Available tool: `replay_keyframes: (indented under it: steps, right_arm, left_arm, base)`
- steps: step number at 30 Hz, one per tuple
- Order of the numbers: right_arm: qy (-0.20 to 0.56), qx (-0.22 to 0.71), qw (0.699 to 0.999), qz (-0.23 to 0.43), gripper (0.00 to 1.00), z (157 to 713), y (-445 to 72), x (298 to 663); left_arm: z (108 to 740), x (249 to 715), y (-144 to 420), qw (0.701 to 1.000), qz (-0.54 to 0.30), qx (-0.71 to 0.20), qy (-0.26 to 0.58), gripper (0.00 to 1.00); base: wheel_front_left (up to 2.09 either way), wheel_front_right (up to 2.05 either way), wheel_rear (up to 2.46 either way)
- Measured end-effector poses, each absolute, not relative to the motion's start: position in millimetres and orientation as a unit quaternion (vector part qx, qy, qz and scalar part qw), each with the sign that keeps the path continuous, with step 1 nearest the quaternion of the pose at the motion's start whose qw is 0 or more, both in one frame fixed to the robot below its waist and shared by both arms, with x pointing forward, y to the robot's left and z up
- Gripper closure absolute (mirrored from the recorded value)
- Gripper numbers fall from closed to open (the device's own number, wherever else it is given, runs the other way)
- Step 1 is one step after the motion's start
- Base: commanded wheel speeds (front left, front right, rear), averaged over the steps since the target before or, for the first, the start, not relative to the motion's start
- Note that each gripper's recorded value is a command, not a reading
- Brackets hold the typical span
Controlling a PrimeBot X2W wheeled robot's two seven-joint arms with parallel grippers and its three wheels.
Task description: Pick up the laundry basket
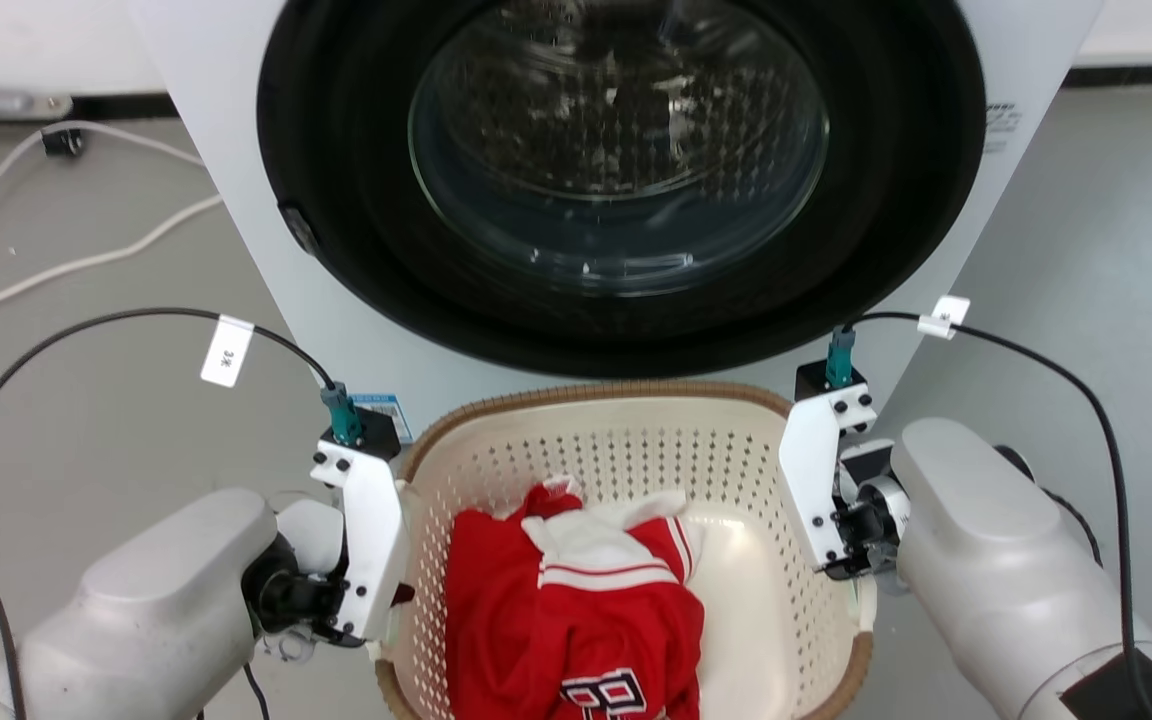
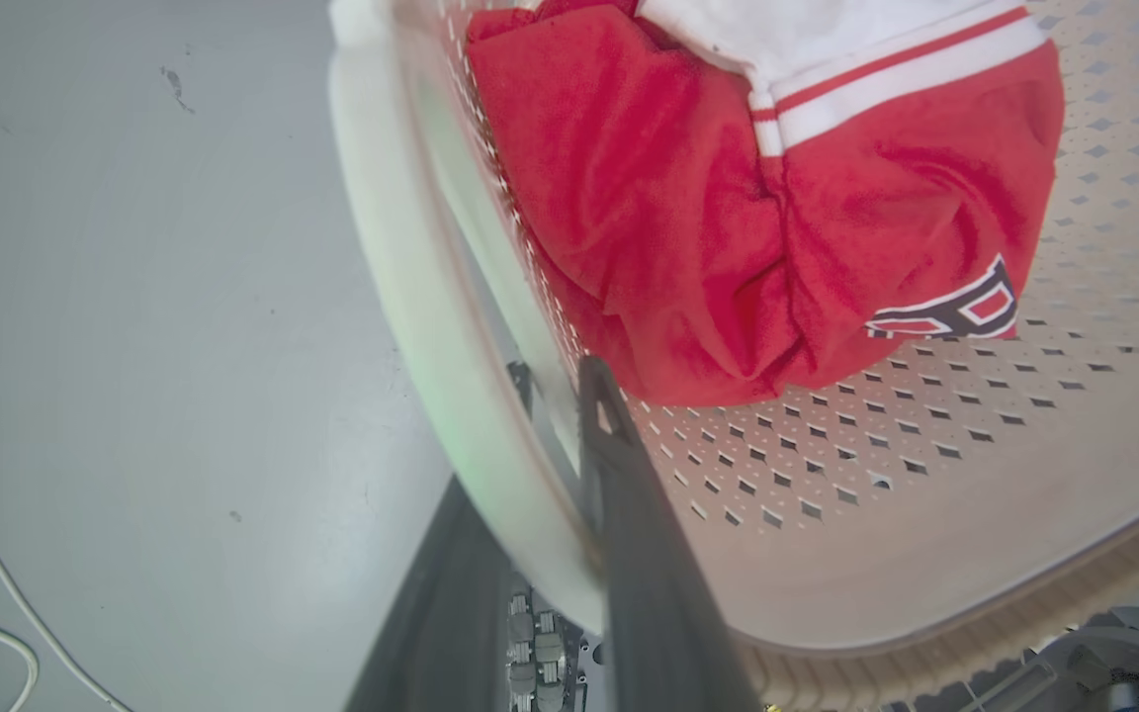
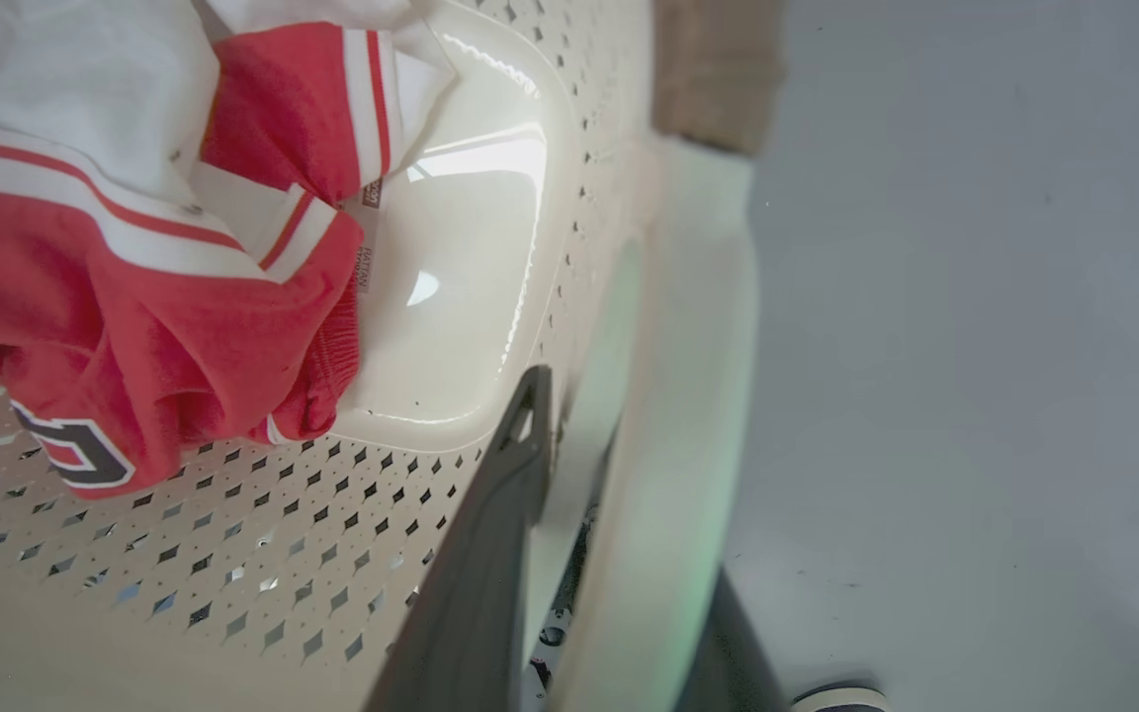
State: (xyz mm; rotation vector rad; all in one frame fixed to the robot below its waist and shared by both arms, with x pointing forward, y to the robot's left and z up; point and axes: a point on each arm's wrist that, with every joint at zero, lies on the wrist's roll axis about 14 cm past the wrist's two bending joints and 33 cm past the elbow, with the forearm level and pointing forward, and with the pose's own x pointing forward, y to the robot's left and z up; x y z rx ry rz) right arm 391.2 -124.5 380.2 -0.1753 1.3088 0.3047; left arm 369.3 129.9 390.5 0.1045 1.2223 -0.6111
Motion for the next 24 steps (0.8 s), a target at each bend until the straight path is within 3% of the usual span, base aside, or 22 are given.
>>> replay_keyframes:
  steps: [6,24]
  right_arm:
    - [0.612,-0.081,0.775,0.137,1.00,390,-127,372]
    - [0.618,-0.078,0.771,0.134,1.00,389,-128,362]
  left_arm:
    - [399,350,127,0.768,-0.281,0.050,0.573,1.00]
    - [403,344,127,0.765,-0.274,0.047,0.580,1.00]
  base:
    - [0.00,0.00,0.00]
    - [0.00,0.00,0.00]
